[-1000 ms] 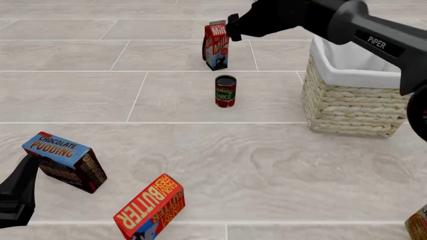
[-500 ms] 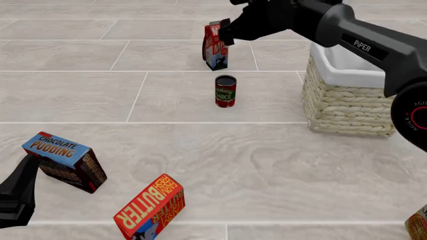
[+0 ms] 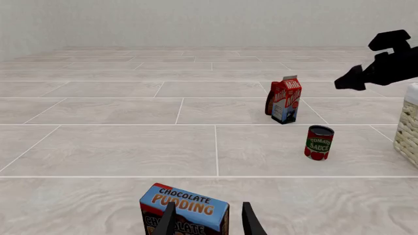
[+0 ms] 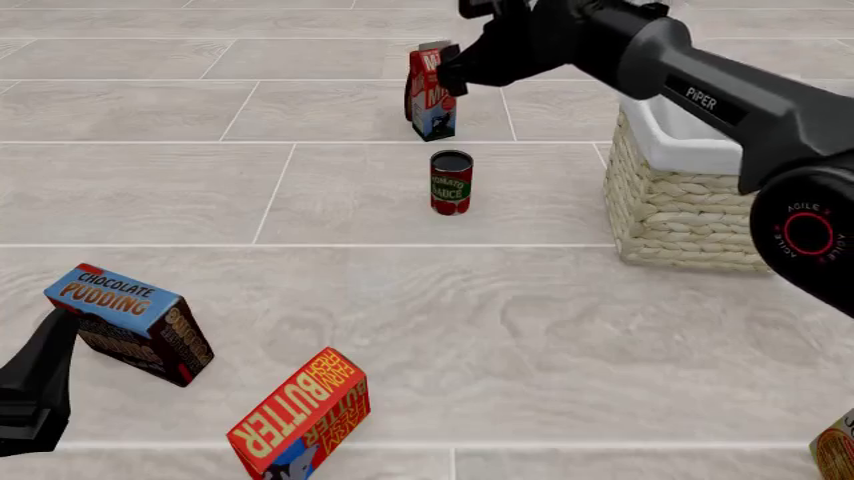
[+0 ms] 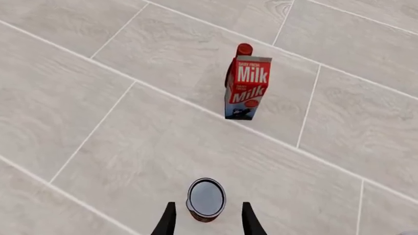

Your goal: Pick the tomato sauce and place it in the basket.

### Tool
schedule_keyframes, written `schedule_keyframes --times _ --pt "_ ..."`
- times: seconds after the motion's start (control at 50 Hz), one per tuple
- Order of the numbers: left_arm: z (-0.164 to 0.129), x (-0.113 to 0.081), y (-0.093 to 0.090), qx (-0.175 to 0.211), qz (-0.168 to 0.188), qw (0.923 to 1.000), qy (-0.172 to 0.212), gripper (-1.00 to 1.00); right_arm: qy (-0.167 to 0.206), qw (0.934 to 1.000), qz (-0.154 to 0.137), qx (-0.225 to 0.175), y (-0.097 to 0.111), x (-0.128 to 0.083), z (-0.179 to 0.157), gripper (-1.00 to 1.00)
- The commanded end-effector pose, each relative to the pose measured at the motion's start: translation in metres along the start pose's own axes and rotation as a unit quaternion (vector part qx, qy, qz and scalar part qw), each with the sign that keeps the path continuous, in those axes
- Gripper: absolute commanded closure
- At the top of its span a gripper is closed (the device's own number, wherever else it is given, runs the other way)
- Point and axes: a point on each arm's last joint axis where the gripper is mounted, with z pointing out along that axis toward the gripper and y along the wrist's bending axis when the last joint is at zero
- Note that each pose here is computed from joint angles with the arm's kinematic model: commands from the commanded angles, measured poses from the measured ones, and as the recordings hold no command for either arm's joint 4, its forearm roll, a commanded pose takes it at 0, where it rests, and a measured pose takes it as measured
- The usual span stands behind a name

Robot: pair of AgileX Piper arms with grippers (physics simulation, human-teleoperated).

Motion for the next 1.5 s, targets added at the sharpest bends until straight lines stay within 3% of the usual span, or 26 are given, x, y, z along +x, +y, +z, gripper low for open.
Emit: schedule_keyframes --times 0.02,1.5 --pt "0.0 0.0 0.0 0.0 0.0 1.0 0.0 -1.0 0.006 1.0 0.003 0.001 -0.001 0.005 0.01 -1.0" --pt "0.0 0.0 0.0 0.0 0.0 1.0 0.0 -1.0 0.028 0.9996 0.005 -0.006 0.006 0.023 0.039 -1.0"
